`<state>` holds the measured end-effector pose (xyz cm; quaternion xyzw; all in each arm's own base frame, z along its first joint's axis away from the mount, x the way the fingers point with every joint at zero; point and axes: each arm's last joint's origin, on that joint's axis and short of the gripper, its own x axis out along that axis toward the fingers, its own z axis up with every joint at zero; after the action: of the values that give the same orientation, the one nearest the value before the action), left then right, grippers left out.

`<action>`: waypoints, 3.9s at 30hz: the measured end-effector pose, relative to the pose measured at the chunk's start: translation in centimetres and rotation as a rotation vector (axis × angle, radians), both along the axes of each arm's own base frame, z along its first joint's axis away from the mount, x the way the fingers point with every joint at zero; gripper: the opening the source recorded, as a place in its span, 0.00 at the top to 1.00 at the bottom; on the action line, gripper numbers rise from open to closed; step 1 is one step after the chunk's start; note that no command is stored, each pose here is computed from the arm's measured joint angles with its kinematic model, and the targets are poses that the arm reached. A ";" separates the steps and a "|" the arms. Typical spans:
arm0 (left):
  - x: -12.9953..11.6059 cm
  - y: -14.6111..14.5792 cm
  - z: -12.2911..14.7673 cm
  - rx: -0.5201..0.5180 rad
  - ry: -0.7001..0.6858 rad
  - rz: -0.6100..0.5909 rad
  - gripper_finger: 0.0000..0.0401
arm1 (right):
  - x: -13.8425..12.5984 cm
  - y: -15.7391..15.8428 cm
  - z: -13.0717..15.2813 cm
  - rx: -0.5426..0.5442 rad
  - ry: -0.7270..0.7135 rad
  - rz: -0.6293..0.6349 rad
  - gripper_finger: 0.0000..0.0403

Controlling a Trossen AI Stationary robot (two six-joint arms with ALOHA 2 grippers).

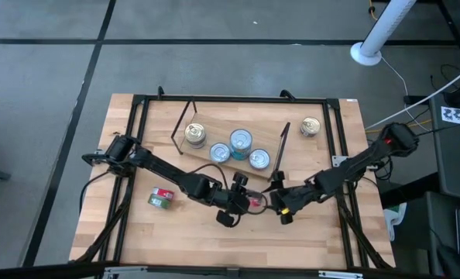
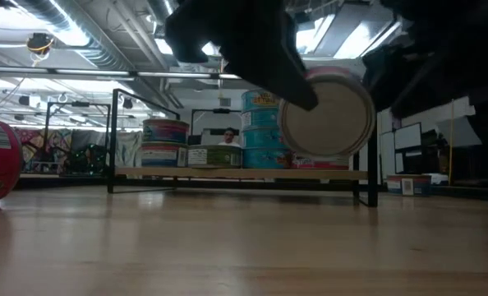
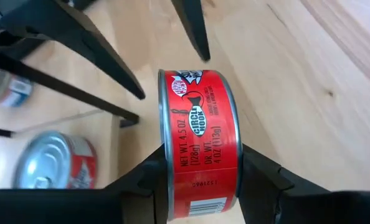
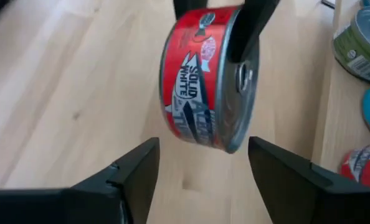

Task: Stack canned seafood by type on shelf
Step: Stack the red tuna can on top of the red tuna can on the shelf, then stack the blue-pink tuna can on top of the blue-pink tuna can on the shelf

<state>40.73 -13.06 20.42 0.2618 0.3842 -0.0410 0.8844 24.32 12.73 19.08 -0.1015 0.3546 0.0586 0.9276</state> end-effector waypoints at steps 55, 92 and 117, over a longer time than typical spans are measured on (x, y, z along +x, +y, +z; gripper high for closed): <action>4.0 8.5 -1.1 0.466 0.028 0.126 0.65 | -5.9 -3.0 6.5 0.108 -0.035 0.085 0.39; 4.5 8.8 -2.1 0.443 0.014 0.145 0.47 | -5.9 -3.0 6.5 0.108 -0.035 0.084 0.39; 4.4 5.4 -1.5 0.423 -0.068 0.097 0.47 | -6.5 -3.4 7.3 0.163 -0.073 0.032 0.39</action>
<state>45.15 -7.63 18.97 0.4240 0.3666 0.0922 0.8230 17.78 9.29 26.37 -0.0335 0.3129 0.0984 0.9441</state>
